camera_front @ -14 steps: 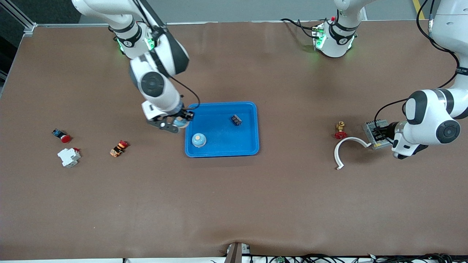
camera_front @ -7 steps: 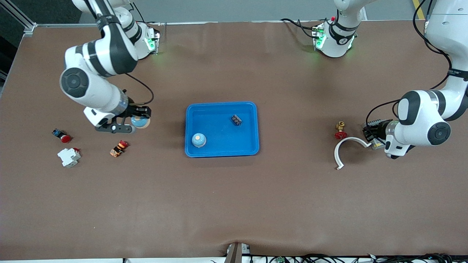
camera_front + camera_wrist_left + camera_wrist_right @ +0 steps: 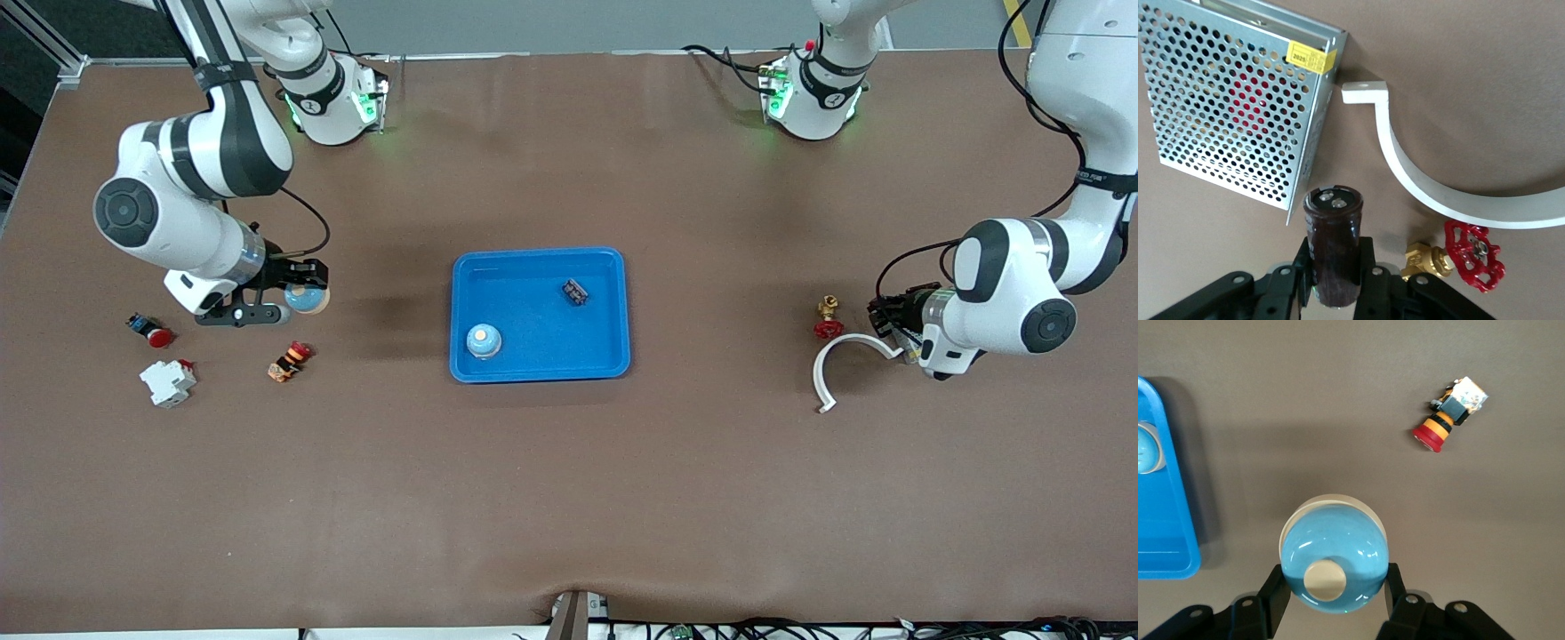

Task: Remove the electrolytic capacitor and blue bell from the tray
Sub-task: 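Carry the bell with the right gripper while the left gripper lowers the capacitor, then set the bell down with the right gripper while the left gripper releases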

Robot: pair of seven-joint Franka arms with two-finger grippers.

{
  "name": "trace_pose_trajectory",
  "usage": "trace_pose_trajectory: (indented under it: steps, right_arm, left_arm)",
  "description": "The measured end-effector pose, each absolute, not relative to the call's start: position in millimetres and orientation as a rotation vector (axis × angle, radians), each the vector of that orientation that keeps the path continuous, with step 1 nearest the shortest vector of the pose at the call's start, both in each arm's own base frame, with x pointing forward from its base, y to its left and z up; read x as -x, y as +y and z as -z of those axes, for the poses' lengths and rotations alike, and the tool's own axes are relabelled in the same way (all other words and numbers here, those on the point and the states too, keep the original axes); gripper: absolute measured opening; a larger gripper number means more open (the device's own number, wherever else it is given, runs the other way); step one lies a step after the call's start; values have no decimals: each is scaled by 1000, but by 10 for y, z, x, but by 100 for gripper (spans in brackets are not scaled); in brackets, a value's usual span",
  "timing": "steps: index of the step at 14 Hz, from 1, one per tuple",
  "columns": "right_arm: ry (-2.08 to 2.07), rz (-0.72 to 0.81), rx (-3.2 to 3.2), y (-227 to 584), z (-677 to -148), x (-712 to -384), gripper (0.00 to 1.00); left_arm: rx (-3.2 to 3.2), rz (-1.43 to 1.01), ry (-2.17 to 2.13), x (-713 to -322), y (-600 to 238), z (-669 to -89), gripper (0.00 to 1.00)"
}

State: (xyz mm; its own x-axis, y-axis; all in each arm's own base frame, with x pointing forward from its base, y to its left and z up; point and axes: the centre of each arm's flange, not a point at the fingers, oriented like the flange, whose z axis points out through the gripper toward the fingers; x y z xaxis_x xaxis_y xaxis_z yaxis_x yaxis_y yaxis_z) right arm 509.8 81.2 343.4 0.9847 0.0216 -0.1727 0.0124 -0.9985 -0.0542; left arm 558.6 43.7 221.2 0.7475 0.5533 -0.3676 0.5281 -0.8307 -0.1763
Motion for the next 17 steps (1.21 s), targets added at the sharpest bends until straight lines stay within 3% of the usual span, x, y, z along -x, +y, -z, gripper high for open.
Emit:
trace_pose_trajectory:
  steps: [6,13,17]
  right_arm:
    - [41,-68,3032,984,-2876,-4759,62]
    - [106,92,3035,1321,-2415,-4754,62]
    - [180,77,3027,1334,-2059,-4965,62]
  left_arm:
    - [2910,-502,-1030,-6053,221,-2499,30]
    - [2981,-450,-1092,-6518,15,-1946,30]
    - [2987,-436,-1084,-6581,-13,-2064,65]
